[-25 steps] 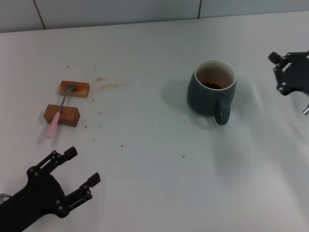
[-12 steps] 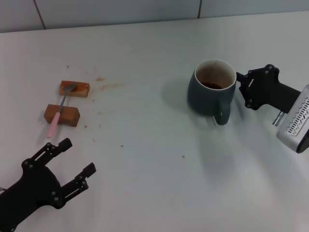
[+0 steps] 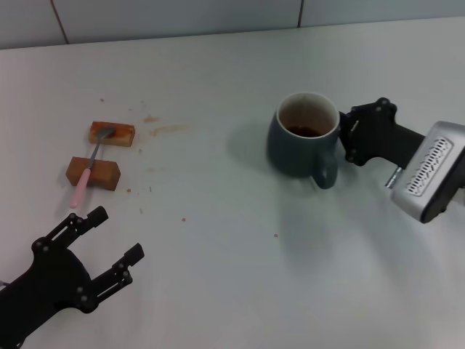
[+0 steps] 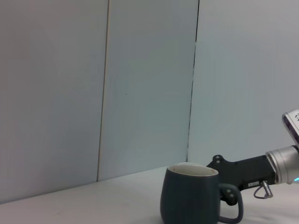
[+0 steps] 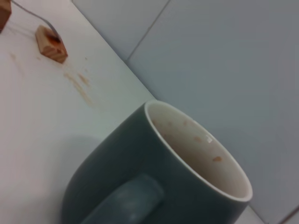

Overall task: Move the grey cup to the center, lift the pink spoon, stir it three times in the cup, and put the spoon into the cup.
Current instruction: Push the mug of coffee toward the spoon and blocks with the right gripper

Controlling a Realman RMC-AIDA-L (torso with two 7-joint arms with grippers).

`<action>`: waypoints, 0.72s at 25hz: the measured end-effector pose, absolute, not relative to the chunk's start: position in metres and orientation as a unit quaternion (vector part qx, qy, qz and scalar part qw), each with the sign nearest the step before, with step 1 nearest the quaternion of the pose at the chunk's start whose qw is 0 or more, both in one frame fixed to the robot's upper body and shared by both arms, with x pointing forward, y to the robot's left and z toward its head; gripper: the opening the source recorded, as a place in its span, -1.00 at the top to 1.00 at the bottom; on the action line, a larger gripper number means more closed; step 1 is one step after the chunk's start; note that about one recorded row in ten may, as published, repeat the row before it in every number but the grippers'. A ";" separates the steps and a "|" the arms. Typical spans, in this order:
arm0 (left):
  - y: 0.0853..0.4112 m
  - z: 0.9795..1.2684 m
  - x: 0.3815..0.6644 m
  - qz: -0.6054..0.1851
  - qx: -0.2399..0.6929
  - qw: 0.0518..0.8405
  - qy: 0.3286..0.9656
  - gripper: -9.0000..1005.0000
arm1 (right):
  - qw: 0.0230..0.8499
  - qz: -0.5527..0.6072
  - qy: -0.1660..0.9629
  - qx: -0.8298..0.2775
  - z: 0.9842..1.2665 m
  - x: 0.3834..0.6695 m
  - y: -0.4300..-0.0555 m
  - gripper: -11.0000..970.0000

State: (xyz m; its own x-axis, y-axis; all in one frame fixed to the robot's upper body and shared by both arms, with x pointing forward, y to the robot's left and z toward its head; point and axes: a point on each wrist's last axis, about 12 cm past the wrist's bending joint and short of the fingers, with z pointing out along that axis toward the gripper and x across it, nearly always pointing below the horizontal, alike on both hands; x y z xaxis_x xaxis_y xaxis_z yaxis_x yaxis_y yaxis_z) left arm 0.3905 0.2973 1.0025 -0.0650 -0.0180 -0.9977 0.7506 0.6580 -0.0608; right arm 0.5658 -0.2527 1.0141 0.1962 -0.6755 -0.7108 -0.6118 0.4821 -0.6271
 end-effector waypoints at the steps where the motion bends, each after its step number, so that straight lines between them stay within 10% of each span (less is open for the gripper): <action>1: 0.298 1.003 0.391 -0.307 0.277 0.625 0.662 -0.55 | 0.582 -0.025 0.634 -0.509 1.014 0.567 -0.250 0.96; 18: 0.300 1.003 0.389 -0.306 0.277 0.626 0.662 -0.54 | 0.588 0.030 0.611 -0.529 1.023 0.580 -0.199 0.96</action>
State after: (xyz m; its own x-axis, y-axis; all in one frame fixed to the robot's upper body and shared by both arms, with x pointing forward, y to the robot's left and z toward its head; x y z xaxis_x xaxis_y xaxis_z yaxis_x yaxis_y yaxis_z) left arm 0.3887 0.2998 1.0028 -0.0640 -0.0158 -0.9978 0.7493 0.6597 -0.0585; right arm 0.5796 -0.1988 1.0233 0.2504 -0.6117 -0.7504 -0.6820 0.4387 -0.5852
